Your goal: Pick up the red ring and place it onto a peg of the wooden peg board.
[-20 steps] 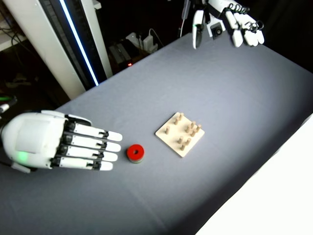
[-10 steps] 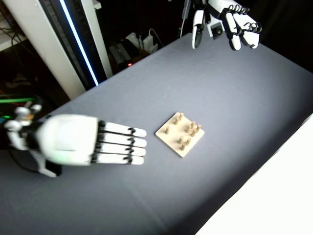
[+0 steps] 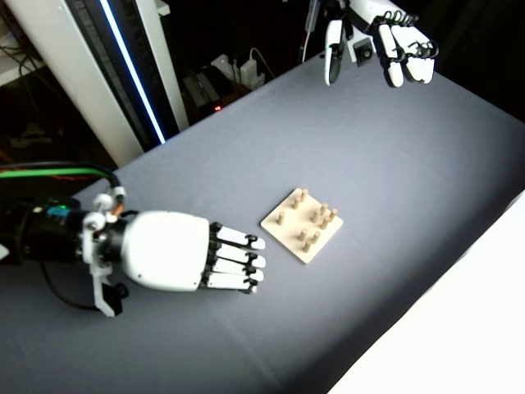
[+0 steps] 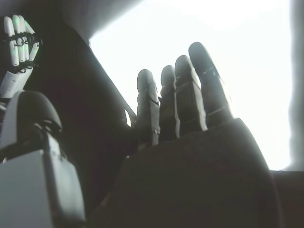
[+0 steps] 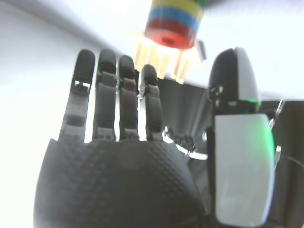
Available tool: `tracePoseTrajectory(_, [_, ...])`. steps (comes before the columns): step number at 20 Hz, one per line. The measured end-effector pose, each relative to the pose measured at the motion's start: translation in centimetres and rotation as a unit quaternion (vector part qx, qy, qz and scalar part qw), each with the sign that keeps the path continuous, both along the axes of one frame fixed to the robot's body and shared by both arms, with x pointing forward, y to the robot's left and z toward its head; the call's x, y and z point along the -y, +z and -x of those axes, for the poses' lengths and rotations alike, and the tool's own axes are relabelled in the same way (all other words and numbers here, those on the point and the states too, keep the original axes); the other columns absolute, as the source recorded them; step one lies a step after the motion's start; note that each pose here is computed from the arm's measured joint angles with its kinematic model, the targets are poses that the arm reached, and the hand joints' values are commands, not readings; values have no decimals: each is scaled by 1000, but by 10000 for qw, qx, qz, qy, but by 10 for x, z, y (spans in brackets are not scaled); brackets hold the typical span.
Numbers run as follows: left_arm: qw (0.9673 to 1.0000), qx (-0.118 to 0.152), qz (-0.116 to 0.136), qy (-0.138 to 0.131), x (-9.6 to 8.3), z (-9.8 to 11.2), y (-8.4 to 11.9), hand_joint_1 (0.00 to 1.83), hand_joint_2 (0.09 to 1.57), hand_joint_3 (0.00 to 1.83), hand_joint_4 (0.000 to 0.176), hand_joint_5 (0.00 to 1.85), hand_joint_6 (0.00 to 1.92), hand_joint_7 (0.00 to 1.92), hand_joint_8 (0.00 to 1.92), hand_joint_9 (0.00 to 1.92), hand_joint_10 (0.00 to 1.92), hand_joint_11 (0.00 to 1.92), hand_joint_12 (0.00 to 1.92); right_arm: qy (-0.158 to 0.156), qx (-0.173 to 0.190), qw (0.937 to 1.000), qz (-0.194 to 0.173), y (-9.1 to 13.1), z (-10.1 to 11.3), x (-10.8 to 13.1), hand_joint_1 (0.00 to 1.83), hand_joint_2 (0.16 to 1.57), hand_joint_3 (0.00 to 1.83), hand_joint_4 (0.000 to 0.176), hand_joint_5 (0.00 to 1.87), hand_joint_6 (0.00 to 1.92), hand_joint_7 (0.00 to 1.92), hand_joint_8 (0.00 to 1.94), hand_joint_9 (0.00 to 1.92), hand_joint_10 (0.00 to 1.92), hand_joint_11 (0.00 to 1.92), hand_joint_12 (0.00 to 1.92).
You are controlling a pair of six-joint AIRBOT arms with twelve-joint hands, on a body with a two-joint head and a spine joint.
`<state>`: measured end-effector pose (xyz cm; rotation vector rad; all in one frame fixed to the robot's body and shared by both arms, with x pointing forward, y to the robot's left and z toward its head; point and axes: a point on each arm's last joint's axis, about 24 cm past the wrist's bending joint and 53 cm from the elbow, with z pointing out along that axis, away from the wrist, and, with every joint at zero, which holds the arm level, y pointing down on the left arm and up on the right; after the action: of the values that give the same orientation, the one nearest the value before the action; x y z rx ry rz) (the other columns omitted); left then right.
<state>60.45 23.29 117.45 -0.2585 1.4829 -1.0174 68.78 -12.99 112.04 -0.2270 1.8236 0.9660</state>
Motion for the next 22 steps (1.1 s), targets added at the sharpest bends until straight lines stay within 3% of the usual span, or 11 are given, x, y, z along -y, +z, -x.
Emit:
tracePoseTrajectory(3, [10000, -5, -3, -19, 1, 0, 0, 648, 993, 0, 12, 336, 0, 159, 0, 147, 1, 0, 741, -66, -3, 10000, 31, 0, -5, 3, 925, 1019, 1, 51, 495, 14, 486, 14, 472, 19, 0, 1168])
tracePoseTrajectory(5, [10000, -15, 10, -24, 1, 0, -1, 657, 988, 0, 0, 357, 4, 167, 2, 144, 0, 0, 678, -121, -43, 9999, 100, -4, -7, 6, 1007, 994, 0, 0, 607, 15, 648, 27, 646, 73, 133, 1336])
tracePoseTrajectory(9, [10000, -13, 7, -37, 2, 1, -1, 671, 979, 0, 13, 351, 2, 169, 5, 135, 10, 0, 596, -107, -59, 9999, 83, -4, -7, 2, 1058, 995, 0, 0, 710, 12, 720, 13, 703, 104, 168, 1391])
tracePoseTrajectory(11, [10000, -15, 11, -26, 1, 0, -1, 672, 978, 0, 27, 343, 1, 160, 2, 129, 4, 0, 551, -101, -54, 9999, 79, -4, -7, 1, 1100, 980, 0, 0, 729, 14, 751, 22, 738, 116, 218, 1341])
tracePoseTrajectory(13, [10000, -15, 11, -26, 1, 0, -1, 630, 985, 1, 25, 347, 0, 163, 0, 130, 1, 0, 532, -85, -51, 9999, 65, -4, -7, -1, 1088, 976, 0, 0, 731, 4, 771, 16, 749, 118, 259, 1266])
tracePoseTrajectory(16, [10000, -14, 8, -39, 2, 1, -1, 537, 1015, 2, 41, 325, 1, 159, 2, 131, 2, 0, 378, -40, -52, 9999, 80, -6, -5, -5, 1080, 951, 0, 0, 753, 4, 812, 18, 784, 166, 302, 1375])
tracePoseTrajectory(18, [10000, -14, 9, -35, 2, 1, -1, 524, 1030, 1, 35, 327, 1, 168, 1, 141, 3, 0, 295, -33, -52, 9999, 82, -6, -5, -5, 1110, 947, 0, 0, 808, 1, 862, 49, 628, 722, 331, 1473])
tracePoseTrajectory(19, [10000, -15, 10, -34, 2, 1, -1, 542, 1031, 0, 17, 342, 1, 177, 1, 145, 3, 0, 354, -33, -52, 9999, 82, -6, -5, -5, 1093, 948, 0, 0, 835, 2, 721, 497, 533, 1103, 355, 1616])
tracePoseTrajectory(20, [10000, -15, 10, -34, 2, 1, -1, 518, 1029, 0, 25, 347, 1, 184, 1, 148, 2, 0, 403, -33, -52, 9999, 82, -6, -5, -5, 1097, 948, 0, 0, 869, 6, 683, 649, 525, 1198, 382, 1647])
tracePoseTrajectory(21, [10000, -14, 9, -35, 2, 1, -1, 500, 1038, 1, 17, 351, 1, 200, 2, 179, 9, 0, 545, -33, -52, 9999, 82, -6, -5, -5, 1111, 957, 1, 0, 885, 6, 690, 594, 542, 1108, 385, 1585])
tracePoseTrajectory(22, [10000, -14, 8, -37, 2, 1, -1, 490, 1050, 2, 8, 356, 1, 200, 1, 182, 5, 0, 521, -34, -54, 9999, 81, -6, -5, -5, 1148, 962, 0, 0, 923, 13, 769, 495, 605, 1017, 430, 1506])
